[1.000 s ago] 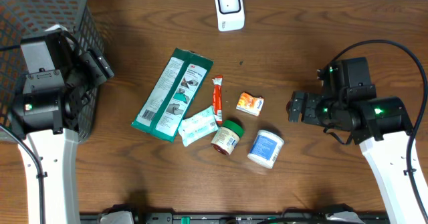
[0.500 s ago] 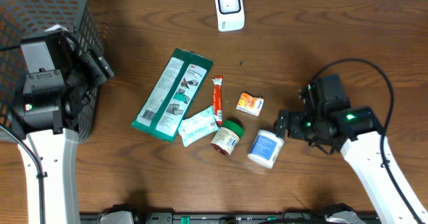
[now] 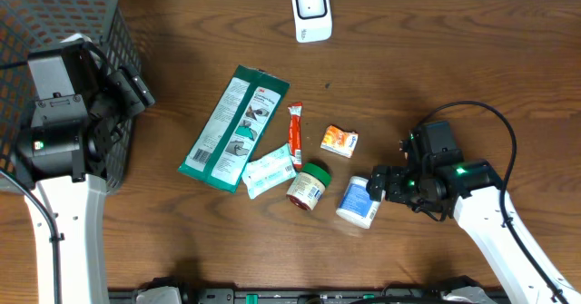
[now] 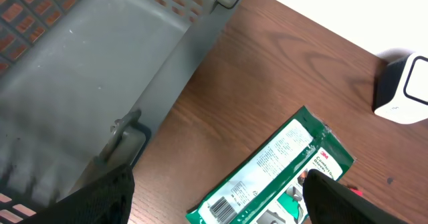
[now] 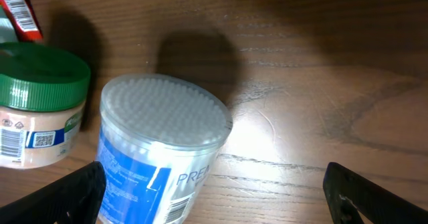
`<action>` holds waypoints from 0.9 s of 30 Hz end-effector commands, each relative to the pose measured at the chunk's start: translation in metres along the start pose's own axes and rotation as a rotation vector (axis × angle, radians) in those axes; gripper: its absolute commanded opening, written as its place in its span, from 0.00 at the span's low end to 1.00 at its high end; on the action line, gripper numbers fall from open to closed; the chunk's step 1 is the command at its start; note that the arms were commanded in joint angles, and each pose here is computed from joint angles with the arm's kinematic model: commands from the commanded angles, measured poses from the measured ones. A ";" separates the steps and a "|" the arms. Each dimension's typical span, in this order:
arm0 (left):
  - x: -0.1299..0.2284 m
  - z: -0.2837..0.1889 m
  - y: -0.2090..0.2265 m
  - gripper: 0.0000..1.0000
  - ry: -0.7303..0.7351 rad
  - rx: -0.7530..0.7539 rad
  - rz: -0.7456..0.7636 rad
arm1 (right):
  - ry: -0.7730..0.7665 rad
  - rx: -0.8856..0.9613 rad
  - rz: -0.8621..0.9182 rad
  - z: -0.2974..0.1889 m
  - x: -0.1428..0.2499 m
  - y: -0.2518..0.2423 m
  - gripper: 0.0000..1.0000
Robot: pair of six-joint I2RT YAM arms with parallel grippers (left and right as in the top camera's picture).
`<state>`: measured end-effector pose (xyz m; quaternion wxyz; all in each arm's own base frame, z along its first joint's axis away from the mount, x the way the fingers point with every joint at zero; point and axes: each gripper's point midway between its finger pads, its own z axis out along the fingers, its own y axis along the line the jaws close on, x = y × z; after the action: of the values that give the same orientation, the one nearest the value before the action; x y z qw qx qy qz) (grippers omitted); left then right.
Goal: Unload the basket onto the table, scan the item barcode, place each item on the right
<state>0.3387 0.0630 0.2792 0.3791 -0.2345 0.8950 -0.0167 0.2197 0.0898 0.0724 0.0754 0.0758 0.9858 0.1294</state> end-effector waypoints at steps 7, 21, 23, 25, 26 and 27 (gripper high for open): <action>-0.005 -0.004 0.004 0.83 -0.016 -0.015 0.003 | -0.046 -0.029 -0.088 -0.059 -0.025 0.025 0.99; -0.005 -0.004 0.004 0.83 -0.017 -0.014 0.003 | -0.055 -0.037 -0.025 -0.090 -0.043 0.042 0.99; -0.005 -0.004 0.004 0.83 -0.016 -0.015 0.003 | -0.021 -0.028 -0.040 -0.080 -0.041 0.046 0.99; -0.005 -0.004 0.004 0.83 -0.016 -0.015 0.003 | 0.025 -0.016 -0.064 -0.068 -0.037 0.052 0.99; -0.005 -0.004 0.004 0.83 -0.016 -0.015 0.003 | 0.046 -0.010 -0.075 -0.062 -0.035 0.054 0.99; -0.005 -0.004 0.004 0.83 -0.016 -0.015 0.003 | 0.081 0.002 -0.092 -0.053 -0.031 0.058 0.99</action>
<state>0.3387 0.0630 0.2792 0.3791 -0.2345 0.8950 -0.0167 0.2490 0.1125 0.1520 0.0640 0.0384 0.9885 0.1316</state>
